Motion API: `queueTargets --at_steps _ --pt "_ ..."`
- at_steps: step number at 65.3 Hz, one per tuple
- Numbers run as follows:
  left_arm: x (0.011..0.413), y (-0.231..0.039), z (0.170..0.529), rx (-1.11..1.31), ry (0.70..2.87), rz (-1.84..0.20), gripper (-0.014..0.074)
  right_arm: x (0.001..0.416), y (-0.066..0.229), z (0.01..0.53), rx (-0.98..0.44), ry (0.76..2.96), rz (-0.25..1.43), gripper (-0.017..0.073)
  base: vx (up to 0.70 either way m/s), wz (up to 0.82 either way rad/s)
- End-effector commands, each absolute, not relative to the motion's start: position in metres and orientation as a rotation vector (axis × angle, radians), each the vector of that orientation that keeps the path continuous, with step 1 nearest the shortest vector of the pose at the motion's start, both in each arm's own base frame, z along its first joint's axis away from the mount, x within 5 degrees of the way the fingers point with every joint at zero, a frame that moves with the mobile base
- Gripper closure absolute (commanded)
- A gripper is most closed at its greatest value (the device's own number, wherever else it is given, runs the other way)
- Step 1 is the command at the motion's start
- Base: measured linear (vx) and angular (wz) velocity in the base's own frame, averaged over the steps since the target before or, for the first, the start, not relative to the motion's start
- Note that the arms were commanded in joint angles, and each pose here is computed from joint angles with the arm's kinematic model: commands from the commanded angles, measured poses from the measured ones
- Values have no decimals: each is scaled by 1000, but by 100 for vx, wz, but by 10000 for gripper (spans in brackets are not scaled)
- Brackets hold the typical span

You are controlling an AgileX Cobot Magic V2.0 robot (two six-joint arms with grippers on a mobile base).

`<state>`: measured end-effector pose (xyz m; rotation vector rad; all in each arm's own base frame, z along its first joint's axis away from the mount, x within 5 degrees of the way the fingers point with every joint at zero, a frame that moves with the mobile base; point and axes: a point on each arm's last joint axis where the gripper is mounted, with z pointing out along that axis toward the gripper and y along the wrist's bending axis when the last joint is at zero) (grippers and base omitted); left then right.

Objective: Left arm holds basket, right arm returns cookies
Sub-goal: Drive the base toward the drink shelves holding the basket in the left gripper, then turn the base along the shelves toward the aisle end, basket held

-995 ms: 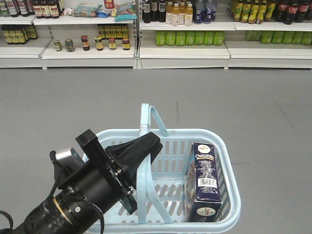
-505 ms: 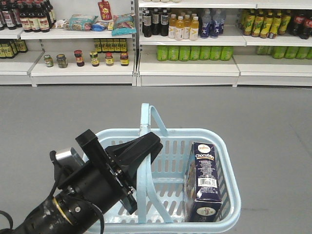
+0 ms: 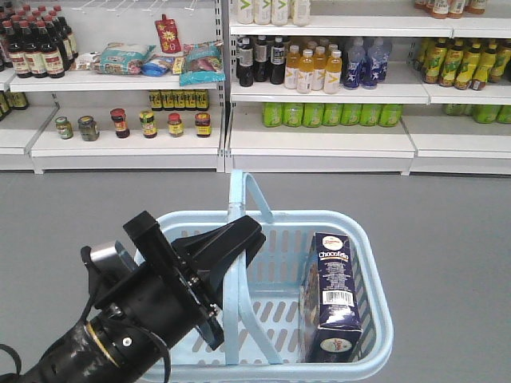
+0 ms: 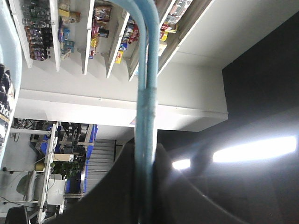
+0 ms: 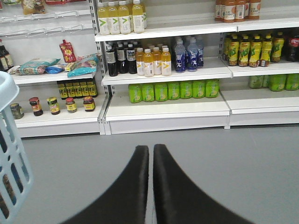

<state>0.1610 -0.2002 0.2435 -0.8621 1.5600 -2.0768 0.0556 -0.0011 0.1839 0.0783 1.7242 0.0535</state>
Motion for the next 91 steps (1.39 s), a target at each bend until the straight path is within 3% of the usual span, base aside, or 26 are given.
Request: queueTargets --at_steps 1,91 --pt "155 -193 281 -706 1225 -2286 596 56 -1 185 71 1659 47 565 58 -1" --pt "155 -193 281 -714 1222 -2283 596 56 -1 185 71 1659 47 565 52 -2"
